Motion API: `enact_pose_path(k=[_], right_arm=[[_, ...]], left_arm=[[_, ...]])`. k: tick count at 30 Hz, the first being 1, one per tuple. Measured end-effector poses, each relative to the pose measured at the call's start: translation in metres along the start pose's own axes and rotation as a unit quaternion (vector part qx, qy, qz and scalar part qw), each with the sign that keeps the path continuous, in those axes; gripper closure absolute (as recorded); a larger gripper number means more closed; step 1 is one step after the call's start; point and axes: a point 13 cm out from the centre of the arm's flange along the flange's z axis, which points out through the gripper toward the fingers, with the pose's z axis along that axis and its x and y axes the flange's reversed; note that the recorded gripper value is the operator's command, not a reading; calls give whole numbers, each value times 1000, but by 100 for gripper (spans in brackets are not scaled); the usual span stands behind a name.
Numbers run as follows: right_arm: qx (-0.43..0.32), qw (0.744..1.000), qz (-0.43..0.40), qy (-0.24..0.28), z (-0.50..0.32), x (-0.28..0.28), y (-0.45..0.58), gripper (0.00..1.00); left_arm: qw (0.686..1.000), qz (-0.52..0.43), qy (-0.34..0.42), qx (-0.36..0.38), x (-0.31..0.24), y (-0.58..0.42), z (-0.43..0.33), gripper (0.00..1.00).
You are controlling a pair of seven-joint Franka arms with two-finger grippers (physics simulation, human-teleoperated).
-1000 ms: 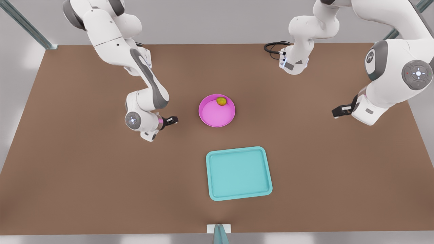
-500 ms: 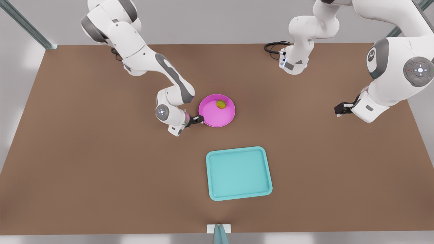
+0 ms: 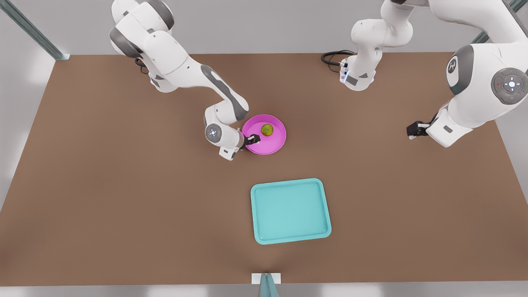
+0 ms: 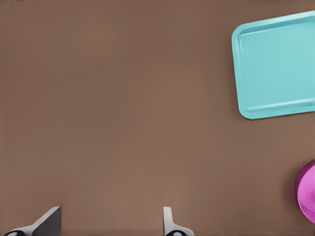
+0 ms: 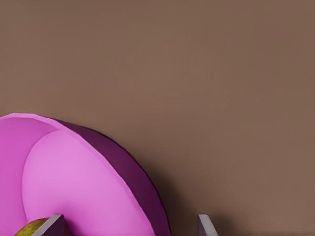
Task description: Place the orange on the plate with the left arm and the plate on the tray with the right arm
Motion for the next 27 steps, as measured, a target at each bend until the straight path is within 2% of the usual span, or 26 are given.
enact_pose_path(k=[5, 8, 11, 12, 14, 18, 20, 25, 27], right_arm=[[2, 1000, 6, 6, 6, 5, -4, 0], [3, 1000, 8, 10, 10, 7, -5, 20], [3, 1000, 9, 13, 13, 8, -6, 26], [3, 1000, 10, 14, 13, 9, -6, 29], [2, 1000, 10, 15, 13, 9, -6, 42], [1, 1000, 10, 13, 10, 7, -5, 52], [0, 1000, 11, 12, 8, 5, -4, 69], [-5, 1000, 11, 6, -4, -1, 1, 78], [-8, 1000, 10, 3, -12, -4, 4, 79]], left_arm=[[1000, 5, 3, 0, 3, 0, -1, 0], [1000, 8, 4, 0, 3, 0, 0, 0], [1000, 10, 6, 0, 3, 0, 1, 0], [1000, 11, 6, 0, 4, 0, 1, 0], [1000, 12, 6, 0, 4, 0, 1, 0], [1000, 14, 7, 0, 4, 0, 1, 0], [1000, 16, 7, 0, 4, 0, 1, 0], [1000, 18, 7, 0, 4, 0, 1, 0], [1000, 19, 7, 0, 4, 0, 1, 0]])
